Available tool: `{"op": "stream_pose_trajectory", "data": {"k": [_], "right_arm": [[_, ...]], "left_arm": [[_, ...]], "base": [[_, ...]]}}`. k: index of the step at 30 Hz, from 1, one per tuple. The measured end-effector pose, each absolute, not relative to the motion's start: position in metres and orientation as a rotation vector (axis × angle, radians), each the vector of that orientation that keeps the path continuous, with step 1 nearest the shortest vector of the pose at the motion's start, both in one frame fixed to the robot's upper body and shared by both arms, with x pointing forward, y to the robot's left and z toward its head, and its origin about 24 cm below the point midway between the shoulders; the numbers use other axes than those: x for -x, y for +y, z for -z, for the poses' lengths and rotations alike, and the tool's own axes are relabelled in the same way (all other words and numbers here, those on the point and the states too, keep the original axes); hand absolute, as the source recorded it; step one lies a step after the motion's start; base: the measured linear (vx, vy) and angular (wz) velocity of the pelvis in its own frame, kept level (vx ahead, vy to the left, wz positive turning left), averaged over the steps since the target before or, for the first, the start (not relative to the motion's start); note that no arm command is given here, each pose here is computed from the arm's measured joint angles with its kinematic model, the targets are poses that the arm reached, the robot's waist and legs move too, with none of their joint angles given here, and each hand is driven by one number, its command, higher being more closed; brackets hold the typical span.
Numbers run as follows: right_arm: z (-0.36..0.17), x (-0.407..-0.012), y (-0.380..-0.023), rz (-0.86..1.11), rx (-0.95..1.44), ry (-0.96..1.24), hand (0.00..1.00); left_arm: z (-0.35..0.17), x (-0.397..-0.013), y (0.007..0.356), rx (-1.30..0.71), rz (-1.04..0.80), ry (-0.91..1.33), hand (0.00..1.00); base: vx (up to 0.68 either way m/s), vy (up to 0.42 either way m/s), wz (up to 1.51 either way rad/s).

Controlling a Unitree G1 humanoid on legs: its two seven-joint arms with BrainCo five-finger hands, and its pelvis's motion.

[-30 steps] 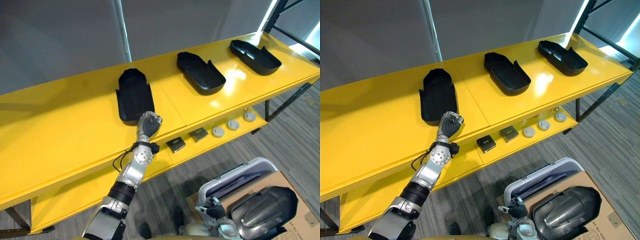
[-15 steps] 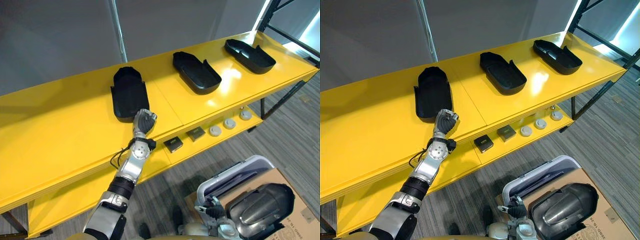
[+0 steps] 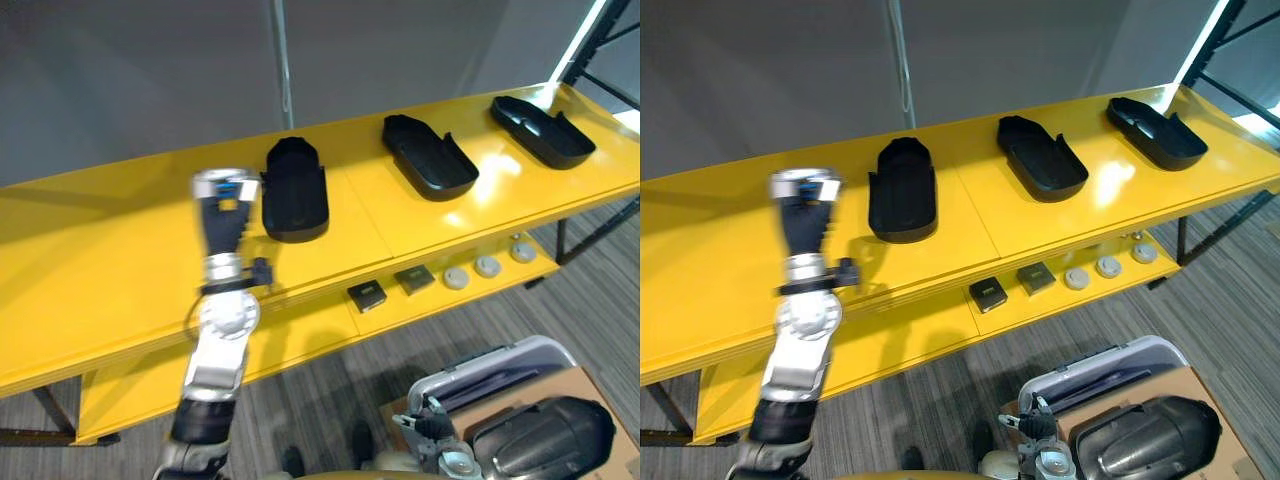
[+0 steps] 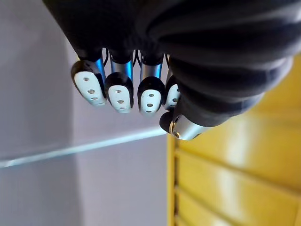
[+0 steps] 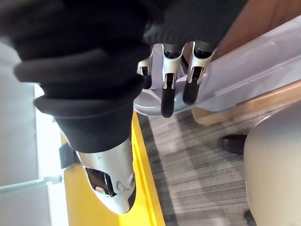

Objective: Walk over and take plastic housings, then place them on the shelf

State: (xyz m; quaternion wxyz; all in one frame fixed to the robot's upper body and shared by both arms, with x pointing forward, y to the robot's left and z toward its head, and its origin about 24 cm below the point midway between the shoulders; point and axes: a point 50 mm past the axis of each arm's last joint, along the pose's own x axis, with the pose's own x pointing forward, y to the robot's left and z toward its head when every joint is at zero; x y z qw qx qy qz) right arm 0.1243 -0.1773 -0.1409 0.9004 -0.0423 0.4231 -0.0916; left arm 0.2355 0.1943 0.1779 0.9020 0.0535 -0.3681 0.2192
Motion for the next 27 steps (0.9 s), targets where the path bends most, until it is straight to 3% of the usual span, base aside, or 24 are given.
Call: {"op": "stream_pose_trajectory", "data": {"k": [3,6,8,13,17,18,21,27], "right_arm": [[0.144,-0.115,-0.186,0.234,0.087,0.909,0.00],[0.145,-0.110,-0.194,0.288,0.073,0.930,0.00],[0.147,-0.102,-0.197,0.309,0.068,0.958,0.00],[0.146,-0.100,-0.195,0.316,0.061,0.965,0.00],[0.143,-0.096,-0.190,0.312,0.039,0.944,0.00],[0.143,-0.098,-0.186,0.303,0.031,0.937,0.00],[0.142,-0.102,-0.181,0.291,0.018,0.917,0.00],[0.142,-0.106,-0.181,0.277,0.013,0.903,0.00]], "left_arm": [[-0.160,-0.194,0.262,-0.078,-0.798,-0.718,1.00],[-0.129,-0.166,0.285,-0.038,-0.957,-0.589,1.00],[-0.083,-0.150,0.293,-0.027,-1.015,-0.356,1.00],[0.026,-0.123,0.285,0.004,-0.927,0.235,1.00],[0.106,-0.092,0.238,0.102,-0.735,0.686,1.00],[0.121,-0.083,0.224,0.113,-0.687,0.780,0.00],[0.139,-0.070,0.202,0.116,-0.595,0.914,0.00],[0.146,-0.077,0.198,-0.006,-0.484,0.959,0.00]], "base": [[-0.04,-0.007,0.33],[-0.02,0.000,0.38],[0.00,0.004,0.24],[-0.02,-0.001,0.06],[-0.02,-0.005,-0.10],[-0.02,-0.009,-0.15],[-0.03,-0.010,-0.13],[-0.02,-0.014,-0.13]]}}
